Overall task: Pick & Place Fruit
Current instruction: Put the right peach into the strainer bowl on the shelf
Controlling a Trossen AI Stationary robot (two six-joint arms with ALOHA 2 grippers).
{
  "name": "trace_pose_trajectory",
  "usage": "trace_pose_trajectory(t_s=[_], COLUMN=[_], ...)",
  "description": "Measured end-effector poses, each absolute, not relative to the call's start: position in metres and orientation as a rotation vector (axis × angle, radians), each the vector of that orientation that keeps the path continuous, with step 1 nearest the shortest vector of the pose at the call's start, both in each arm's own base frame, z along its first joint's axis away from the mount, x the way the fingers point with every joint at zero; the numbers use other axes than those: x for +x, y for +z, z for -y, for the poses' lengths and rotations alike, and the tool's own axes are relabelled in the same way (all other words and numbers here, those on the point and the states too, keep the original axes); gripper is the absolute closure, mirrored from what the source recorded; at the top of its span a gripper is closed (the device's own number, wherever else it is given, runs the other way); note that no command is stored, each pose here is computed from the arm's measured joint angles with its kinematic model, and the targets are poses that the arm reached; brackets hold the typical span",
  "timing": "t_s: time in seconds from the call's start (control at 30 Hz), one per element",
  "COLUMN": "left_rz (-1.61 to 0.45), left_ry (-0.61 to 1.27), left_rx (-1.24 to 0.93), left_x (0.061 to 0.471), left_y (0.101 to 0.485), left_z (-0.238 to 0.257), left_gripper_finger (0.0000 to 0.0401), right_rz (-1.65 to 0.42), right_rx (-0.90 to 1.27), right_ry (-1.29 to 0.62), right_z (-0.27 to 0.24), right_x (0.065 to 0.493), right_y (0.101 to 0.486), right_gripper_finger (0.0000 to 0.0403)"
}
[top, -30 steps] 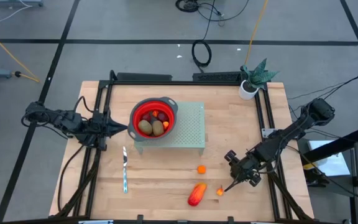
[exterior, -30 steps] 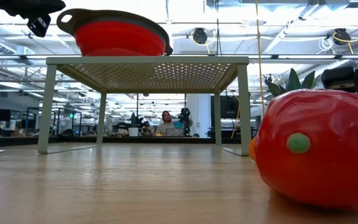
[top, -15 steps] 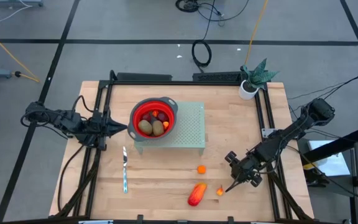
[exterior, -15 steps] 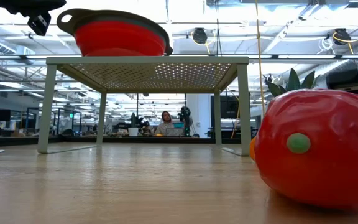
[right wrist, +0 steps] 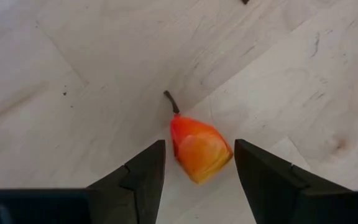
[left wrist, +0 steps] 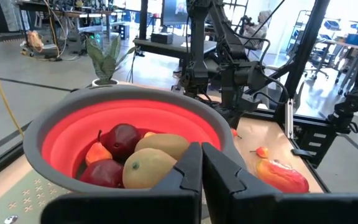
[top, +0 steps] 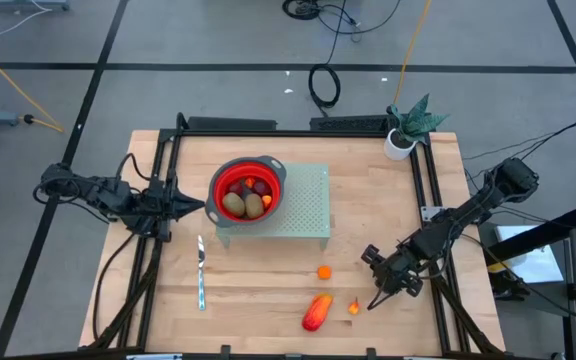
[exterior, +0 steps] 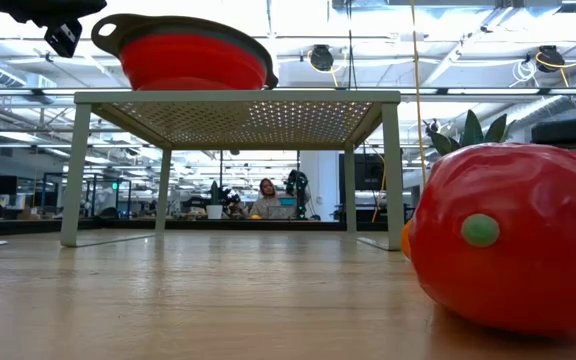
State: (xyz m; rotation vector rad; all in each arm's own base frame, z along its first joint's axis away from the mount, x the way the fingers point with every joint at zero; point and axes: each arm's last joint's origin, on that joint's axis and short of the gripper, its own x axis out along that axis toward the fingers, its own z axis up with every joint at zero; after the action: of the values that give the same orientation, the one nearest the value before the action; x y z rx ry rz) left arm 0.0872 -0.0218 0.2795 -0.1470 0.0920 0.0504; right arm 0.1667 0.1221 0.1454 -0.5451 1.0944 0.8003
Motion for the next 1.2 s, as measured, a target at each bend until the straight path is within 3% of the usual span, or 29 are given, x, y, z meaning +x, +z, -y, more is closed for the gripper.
trace_pose_trajectory(t_s=[0.57, 1.2], left_rz=[-0.083, -0.066], left_ry=[0.05, 0.048], left_rx=[-0.15, -0.158], left_x=[0.087, 0.087], left_y=[0.28, 0.282], left_z=[0.022, 0.022], left_gripper_finger=[0.0388, 0.0399], right_rz=[-1.053, -1.009], right_rx=[-0.548, -0.402], right_ry=[0.808, 0.725], right_z=[-0.121, -0.13], right_x=[0.165, 0.179], right_y=[0.138, 0.157], right_gripper_finger=[0.0271, 0.0275])
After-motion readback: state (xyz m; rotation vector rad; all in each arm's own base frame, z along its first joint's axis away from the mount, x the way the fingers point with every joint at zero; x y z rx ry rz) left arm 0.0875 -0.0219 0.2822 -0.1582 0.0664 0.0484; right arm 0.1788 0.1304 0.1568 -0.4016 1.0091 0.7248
